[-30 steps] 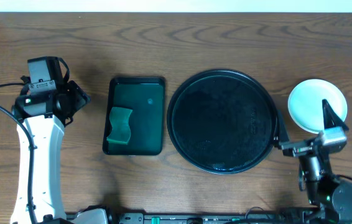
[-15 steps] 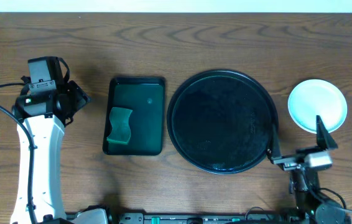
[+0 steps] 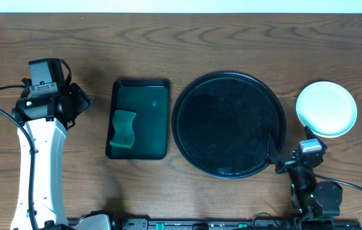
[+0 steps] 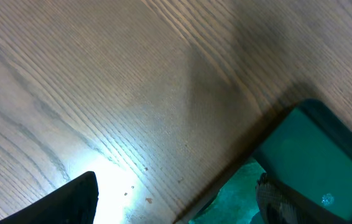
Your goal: Clean dirty plates on tray and stack at the side
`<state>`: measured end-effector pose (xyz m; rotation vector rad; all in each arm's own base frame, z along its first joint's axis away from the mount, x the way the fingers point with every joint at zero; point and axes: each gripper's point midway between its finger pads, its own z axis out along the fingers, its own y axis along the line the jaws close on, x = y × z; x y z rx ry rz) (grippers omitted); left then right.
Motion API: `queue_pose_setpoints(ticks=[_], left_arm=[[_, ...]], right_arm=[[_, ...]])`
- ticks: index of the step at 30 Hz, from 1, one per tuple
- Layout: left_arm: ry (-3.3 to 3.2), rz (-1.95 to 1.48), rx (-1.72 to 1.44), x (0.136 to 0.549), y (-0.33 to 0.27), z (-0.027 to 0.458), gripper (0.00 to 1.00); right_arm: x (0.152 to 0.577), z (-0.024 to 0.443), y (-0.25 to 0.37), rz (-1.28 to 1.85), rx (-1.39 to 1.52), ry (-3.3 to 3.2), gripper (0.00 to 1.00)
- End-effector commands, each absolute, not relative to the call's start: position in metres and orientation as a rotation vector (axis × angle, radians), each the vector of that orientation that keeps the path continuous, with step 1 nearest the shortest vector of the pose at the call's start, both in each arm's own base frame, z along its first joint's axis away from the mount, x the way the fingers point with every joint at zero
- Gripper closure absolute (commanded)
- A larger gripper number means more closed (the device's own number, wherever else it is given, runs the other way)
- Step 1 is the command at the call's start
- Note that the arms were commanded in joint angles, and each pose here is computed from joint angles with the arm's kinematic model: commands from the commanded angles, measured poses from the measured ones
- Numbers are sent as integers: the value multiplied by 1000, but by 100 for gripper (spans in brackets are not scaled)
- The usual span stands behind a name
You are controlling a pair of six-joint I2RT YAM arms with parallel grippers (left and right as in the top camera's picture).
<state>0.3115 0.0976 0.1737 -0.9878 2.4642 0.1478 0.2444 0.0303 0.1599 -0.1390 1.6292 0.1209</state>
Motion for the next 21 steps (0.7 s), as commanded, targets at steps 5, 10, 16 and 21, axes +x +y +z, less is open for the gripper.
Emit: queue_pose_setpoints(ticks=[5,10,16,21], left_arm=[[2447,141,-996,313,99,179,19],[2447,141,-996,313,99,179,19],[2447,141,-996,313,99,179,19],[2447,141,-996,313,99,179,19]], right_arm=[[246,157,5,101,93,1640,1],[246,157,8,118,79,1642,1],[246,157,8,118,79,1642,1],[246,157,8,118,80,1642,1]])
